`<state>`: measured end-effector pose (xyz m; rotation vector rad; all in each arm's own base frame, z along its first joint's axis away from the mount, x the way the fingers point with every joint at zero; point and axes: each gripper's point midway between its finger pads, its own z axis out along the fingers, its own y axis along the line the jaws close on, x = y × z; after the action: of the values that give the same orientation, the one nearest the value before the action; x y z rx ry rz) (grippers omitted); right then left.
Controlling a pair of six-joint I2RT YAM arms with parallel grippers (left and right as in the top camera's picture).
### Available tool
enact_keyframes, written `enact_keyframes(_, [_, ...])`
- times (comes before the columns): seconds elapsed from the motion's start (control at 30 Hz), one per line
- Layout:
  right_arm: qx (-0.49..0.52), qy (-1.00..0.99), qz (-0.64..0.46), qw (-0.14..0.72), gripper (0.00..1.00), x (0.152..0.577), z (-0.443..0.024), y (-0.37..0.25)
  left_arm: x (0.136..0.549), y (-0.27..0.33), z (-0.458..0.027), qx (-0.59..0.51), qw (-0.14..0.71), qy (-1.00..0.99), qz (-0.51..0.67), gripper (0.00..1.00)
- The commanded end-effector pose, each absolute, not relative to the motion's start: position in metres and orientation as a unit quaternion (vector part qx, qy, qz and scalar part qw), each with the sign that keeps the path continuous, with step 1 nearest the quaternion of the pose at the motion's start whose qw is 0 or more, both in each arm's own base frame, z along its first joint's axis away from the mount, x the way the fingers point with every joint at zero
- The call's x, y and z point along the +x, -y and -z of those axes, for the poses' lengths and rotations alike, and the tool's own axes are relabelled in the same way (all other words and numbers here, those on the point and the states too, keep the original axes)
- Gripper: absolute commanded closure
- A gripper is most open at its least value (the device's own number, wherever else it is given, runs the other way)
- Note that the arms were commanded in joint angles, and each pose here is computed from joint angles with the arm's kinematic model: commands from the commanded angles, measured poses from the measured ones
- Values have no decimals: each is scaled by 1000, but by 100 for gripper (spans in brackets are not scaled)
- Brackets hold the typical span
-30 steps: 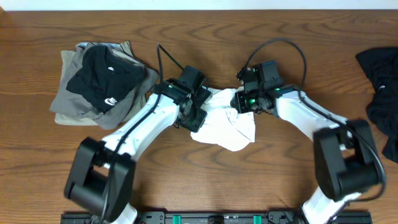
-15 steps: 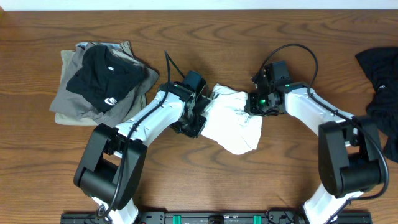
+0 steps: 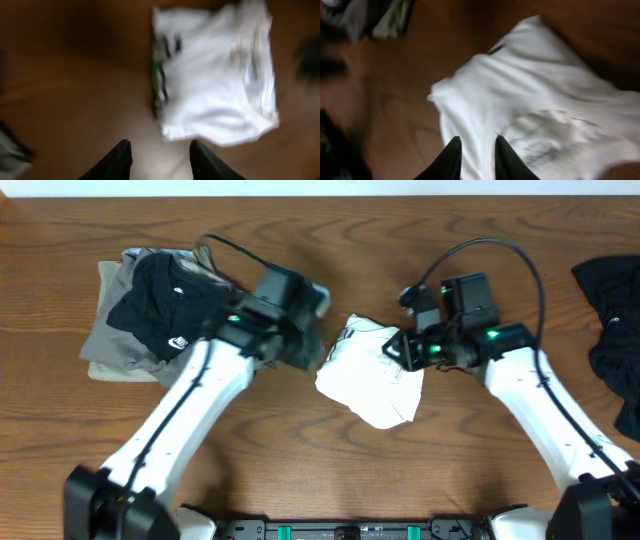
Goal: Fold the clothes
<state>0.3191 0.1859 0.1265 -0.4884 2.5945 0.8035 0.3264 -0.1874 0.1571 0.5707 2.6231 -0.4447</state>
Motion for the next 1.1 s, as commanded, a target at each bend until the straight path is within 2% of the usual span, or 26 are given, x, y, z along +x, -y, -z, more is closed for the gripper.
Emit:
enact_keyframes(0.0, [-221, -919, -295, 141, 77, 300, -95, -211, 343, 173, -171, 154, 235, -945, 169, 60])
enact_keyframes(0.07, [-227, -926, -280, 116, 76, 296, -73, -214, 346, 171, -172, 146, 236, -944, 177, 60])
enact_keyframes(0.17, [-214, -949, -221, 63, 82, 289, -30, -200, 344, 174, -172, 147, 229, -942, 195, 60])
enact_keyframes(0.3, [-111, -991, -73, -19, 85, 275, 15, -141, 344, 176, -171, 148, 227, -942, 198, 59])
enact_keyframes(0.47, [-72, -987, 139, -46, 86, 263, 6, -54, 346, 180, -167, 147, 222, -941, 207, 58])
enact_keyframes(0.6, [-63, -978, 199, -21, 86, 274, -5, -28, 351, 196, -160, 153, 212, -934, 245, 58])
enact_keyframes(0.67, [-58, -977, 206, -7, 86, 282, -8, -23, 353, 205, -153, 149, 201, -931, 265, 58])
enact_keyframes(0.73, [-70, -978, 196, 6, 88, 290, -13, -26, 353, 216, -145, 149, 184, -927, 291, 53])
enact_keyframes(0.83, [-110, -984, 136, 24, 89, 299, -27, -46, 352, 232, -130, 160, 161, -921, 316, 52])
enact_keyframes(0.93, [-155, -985, 32, 69, 83, 305, -58, -81, 352, 244, -117, 171, 152, -919, 320, 52])
enact_keyframes(1.0, [-154, -981, -28, 116, 76, 308, -89, -98, 354, 251, -114, 178, 156, -916, 323, 51])
enact_keyframes(1.07, [-137, -976, -76, 149, 74, 309, -111, -110, 357, 253, -116, 181, 164, -914, 324, 51])
